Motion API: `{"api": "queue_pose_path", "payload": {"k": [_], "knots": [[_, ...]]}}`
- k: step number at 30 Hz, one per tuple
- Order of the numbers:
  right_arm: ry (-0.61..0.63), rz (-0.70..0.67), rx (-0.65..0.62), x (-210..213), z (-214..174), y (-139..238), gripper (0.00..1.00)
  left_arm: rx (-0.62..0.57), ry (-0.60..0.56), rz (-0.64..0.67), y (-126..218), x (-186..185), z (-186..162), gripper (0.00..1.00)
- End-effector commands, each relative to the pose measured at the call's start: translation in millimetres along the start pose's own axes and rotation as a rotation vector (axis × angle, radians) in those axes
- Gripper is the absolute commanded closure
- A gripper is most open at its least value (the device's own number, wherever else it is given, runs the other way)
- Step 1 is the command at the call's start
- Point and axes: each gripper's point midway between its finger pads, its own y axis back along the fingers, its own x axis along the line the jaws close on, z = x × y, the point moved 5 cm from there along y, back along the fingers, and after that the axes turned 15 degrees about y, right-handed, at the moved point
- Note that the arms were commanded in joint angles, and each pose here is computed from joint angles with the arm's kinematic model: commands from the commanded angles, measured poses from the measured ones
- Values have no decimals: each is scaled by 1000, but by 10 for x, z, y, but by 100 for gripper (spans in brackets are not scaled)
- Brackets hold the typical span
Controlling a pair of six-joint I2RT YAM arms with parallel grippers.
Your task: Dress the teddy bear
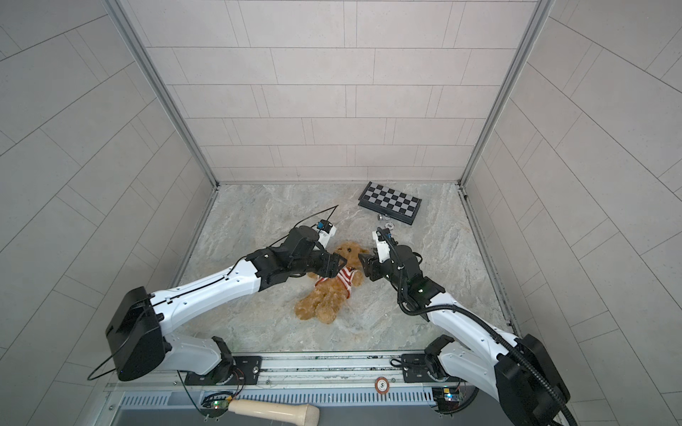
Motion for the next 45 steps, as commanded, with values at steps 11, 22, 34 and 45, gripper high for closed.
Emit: {"api": "queue_pose_path", "payload": {"k": [11, 22, 34, 45], "knots": [[-44, 178, 72, 287, -211, -54, 37, 67, 31, 100, -169, 200, -158, 46], [-42, 128, 147, 249, -424, 30, 38, 113, 42, 101, -300, 257, -343, 48], [-68, 163, 167, 318, -558, 98, 48, 143, 38, 89, -349, 210, -456, 76], [-52, 146, 182, 292, -618, 47, 95, 146, -1, 111, -163, 250, -495, 100]]}}
